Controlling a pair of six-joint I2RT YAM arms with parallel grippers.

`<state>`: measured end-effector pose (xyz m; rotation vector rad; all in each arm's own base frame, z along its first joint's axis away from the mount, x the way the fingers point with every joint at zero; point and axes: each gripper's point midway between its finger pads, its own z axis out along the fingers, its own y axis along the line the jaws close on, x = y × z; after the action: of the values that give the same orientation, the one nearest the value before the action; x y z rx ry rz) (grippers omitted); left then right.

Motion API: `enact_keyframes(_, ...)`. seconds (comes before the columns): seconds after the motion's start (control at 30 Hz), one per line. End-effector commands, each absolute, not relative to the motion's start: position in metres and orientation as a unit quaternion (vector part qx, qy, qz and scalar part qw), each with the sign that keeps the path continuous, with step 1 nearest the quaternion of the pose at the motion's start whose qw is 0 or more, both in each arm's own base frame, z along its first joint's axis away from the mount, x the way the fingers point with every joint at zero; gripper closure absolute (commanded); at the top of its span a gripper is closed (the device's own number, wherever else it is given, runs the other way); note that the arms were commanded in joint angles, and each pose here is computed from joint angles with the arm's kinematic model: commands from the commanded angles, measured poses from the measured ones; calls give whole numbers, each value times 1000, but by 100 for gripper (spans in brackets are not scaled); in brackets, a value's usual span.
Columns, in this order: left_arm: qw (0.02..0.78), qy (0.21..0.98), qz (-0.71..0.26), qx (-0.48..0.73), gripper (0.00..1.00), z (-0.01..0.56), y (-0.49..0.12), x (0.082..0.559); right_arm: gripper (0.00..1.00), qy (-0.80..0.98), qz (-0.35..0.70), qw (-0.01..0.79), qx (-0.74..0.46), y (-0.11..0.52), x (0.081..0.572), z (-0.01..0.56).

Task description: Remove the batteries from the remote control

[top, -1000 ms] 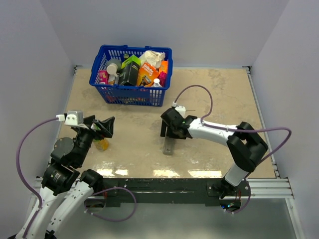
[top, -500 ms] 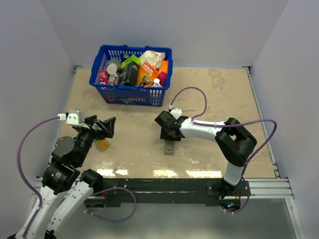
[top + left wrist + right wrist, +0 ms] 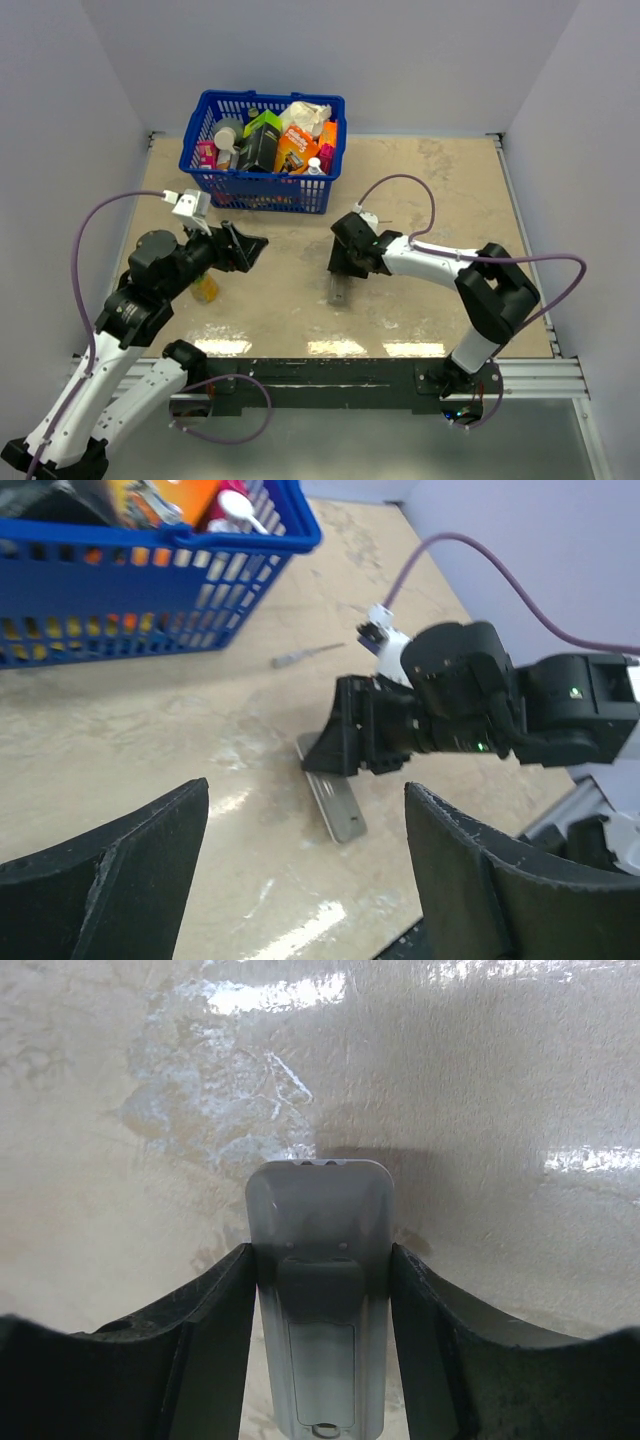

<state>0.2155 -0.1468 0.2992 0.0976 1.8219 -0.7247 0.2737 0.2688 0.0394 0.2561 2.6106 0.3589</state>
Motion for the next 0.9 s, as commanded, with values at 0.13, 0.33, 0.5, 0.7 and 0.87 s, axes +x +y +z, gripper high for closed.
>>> enact_keyframes(0.13, 458, 782, -414, 81, 20, 275, -199, 210, 63, 923, 261, 266, 95, 273, 288, 96)
enact_keyframes(0.33, 407, 787, -454, 92, 21, 249, -231, 213, 64, 901, 325, 271, 97, 279, 290, 132)
enact_keyframes(0.5, 376, 789, -476, 101, 22, 227, -251, 211, 65, 882, 376, 268, 96, 289, 283, 156)
enact_keyframes(0.7, 345, 783, -505, 113, 23, 207, -272, 203, 66, 863, 414, 270, 105, 293, 277, 175)
enact_keyframes(0.87, 328, 782, -516, 118, 23, 194, -285, 197, 66, 857, 423, 270, 116, 292, 276, 180)
